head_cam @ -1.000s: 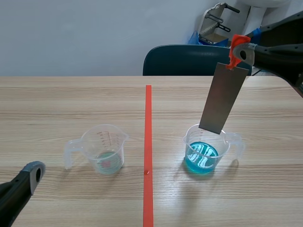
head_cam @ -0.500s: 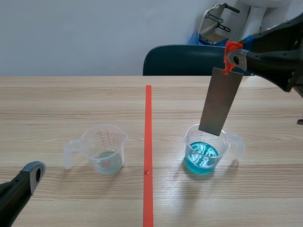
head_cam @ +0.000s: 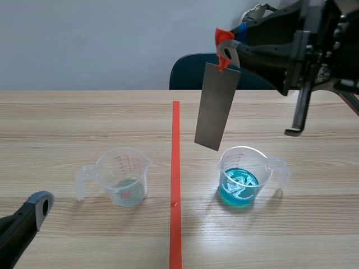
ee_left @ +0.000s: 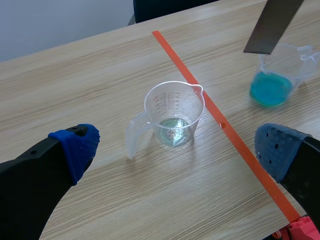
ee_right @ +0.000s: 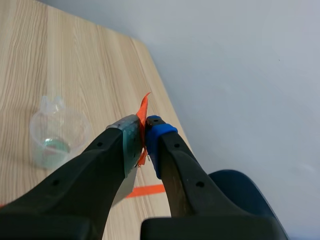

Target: Do the redox reaction experiment

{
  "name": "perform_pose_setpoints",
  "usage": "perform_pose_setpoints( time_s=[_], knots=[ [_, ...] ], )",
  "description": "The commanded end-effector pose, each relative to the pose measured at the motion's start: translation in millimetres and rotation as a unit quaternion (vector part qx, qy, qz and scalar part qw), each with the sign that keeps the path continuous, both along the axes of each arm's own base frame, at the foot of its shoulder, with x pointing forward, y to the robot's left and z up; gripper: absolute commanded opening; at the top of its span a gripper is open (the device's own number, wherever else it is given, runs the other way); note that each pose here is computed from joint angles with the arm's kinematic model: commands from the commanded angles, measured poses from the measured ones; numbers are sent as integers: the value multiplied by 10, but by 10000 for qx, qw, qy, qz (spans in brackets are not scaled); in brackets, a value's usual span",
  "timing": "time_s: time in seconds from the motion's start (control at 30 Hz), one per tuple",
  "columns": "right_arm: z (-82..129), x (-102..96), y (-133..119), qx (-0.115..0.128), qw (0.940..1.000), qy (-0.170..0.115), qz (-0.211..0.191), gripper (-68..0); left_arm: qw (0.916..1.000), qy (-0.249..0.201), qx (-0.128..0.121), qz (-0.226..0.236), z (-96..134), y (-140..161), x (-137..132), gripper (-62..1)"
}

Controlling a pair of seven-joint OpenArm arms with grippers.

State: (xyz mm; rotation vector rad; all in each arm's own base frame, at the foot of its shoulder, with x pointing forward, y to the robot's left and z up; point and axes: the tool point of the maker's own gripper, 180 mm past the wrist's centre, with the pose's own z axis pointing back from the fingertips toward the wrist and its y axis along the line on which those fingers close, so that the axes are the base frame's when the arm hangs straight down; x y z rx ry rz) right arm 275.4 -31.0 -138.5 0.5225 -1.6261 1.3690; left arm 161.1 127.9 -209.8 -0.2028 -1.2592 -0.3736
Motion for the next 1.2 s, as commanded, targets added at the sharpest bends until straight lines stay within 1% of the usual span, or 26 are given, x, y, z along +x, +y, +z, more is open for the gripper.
perform_pose_setpoints(
  time_s=[0.0,0.27,0.43,0.6,0.93,1.1,1.17],
  knots=[
    [121,5,90,85,9998,-138,140,-667,9999,-139,-89,-11,82,-34,24,14],
    [178,12,531,97,9987,-185,460,-667,9999,-141,-90,-11,82,-35,24,14],
    [177,-63,820,64,9970,-161,749,-667,9999,-139,-89,-11,82,-34,24,14],
    [164,-149,1053,16,9951,-116,981,-667,9999,-139,-89,-11,82,-34,24,14],
    [189,-292,1396,-26,9915,-103,1296,-667,9999,-139,-89,-11,82,-34,24,14],
    [159,-315,1499,-130,9914,-58,1301,-667,9999,-141,-90,-11,82,-35,24,14],
    [163,-311,1514,-133,9916,-33,1287,-667,9999,-141,-90,-11,82,-35,24,14]
  ],
)
